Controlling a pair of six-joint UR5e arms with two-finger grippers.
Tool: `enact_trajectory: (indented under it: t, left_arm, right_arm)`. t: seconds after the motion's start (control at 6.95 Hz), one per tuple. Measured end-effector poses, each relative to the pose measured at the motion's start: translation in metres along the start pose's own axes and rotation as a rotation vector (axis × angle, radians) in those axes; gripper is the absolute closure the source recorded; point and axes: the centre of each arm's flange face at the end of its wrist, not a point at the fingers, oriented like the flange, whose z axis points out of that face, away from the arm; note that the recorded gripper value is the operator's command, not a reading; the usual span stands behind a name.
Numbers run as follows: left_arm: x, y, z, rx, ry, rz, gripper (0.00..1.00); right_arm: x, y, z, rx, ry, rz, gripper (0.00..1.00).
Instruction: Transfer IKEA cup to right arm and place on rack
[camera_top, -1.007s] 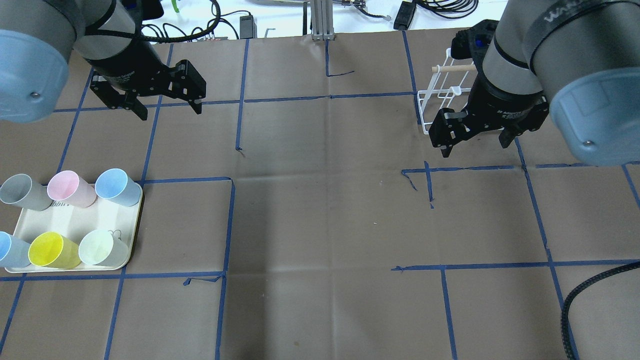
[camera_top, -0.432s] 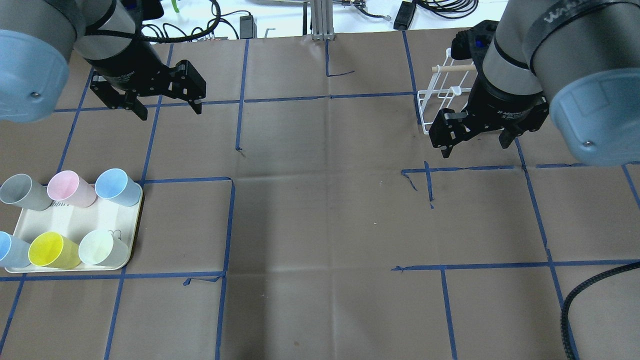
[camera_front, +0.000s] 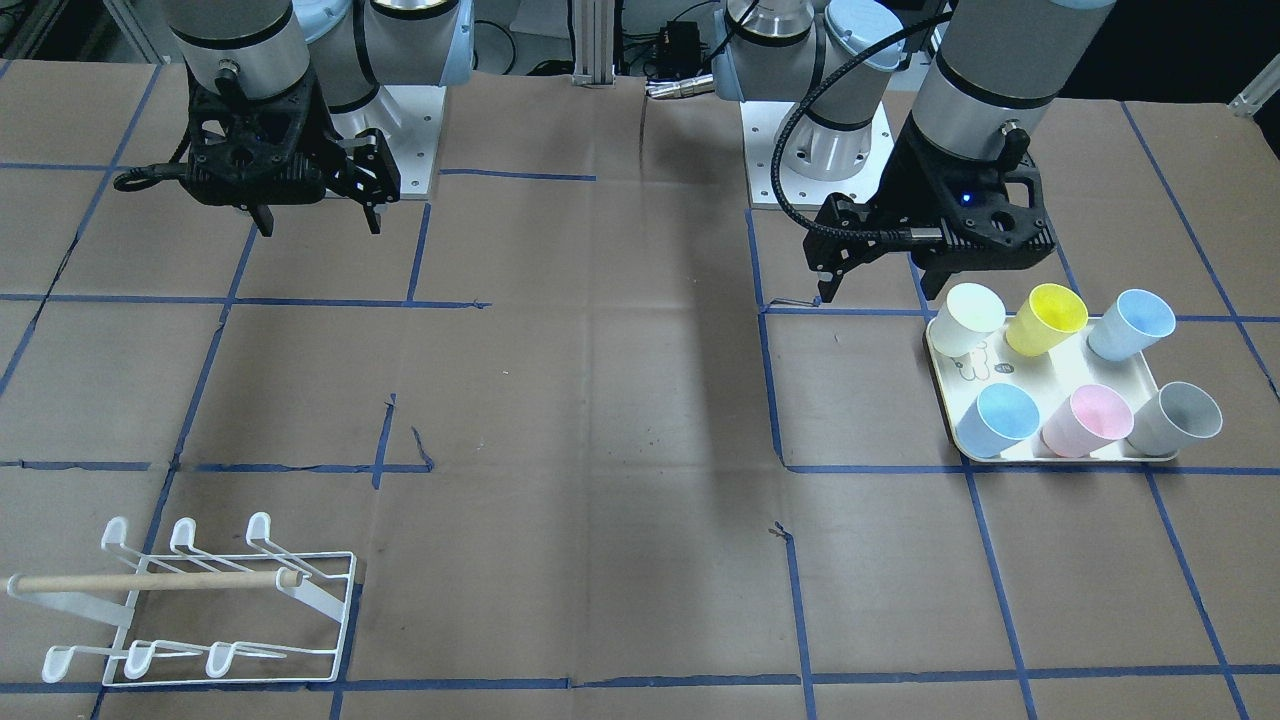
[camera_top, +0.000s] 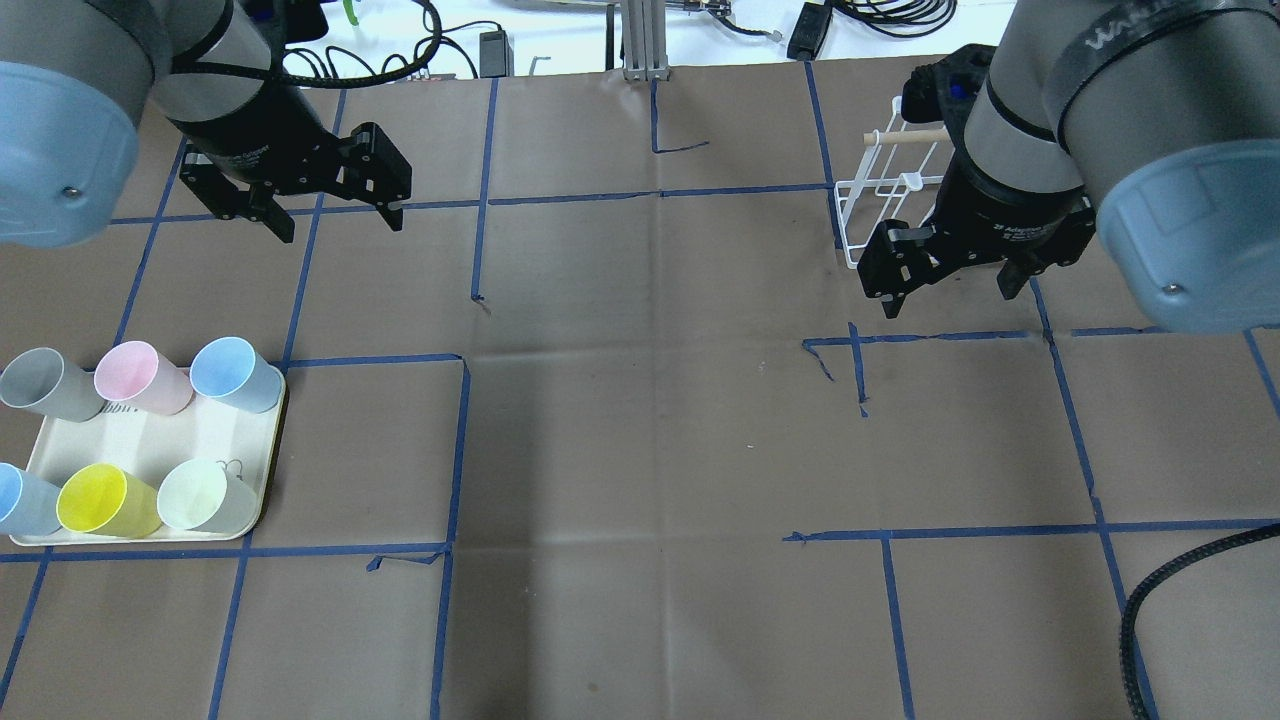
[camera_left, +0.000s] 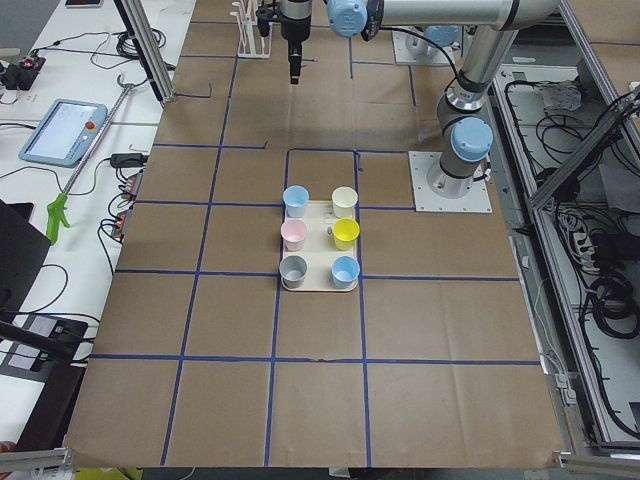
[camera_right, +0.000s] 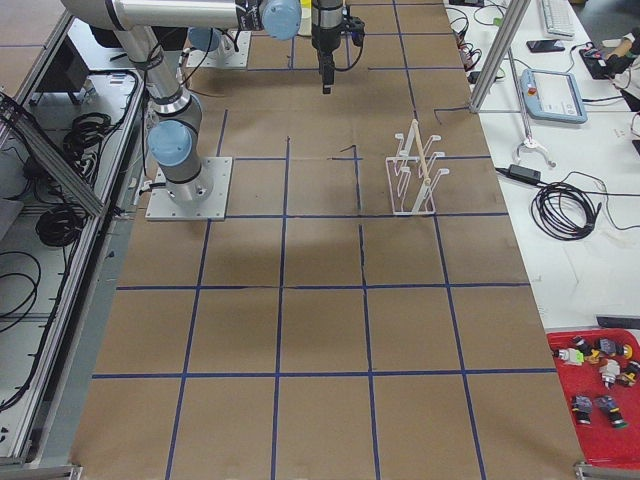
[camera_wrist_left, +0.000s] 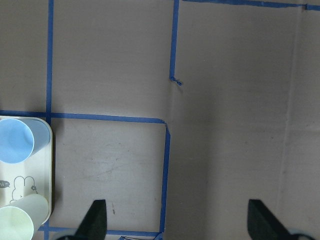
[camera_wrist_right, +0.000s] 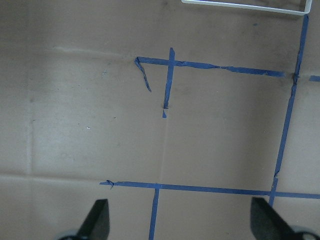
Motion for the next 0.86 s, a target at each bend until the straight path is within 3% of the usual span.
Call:
enact_trajectory:
  t: [0.58, 0.86]
  left_arm:
    - [-0.017, -0.002, 0.004, -0.018, -0.008, 0.099, 0.0]
    - [-0.072, -0.006, 0.015, -0.042, -0.007, 0.116, 0.0]
  right_arm:
    - [0.0, 0.0, 0.0, 0.0, 0.0, 0.0, 0.0]
    - [0.0, -0.001, 0.0, 0.007, 0.0, 0.001, 0.0]
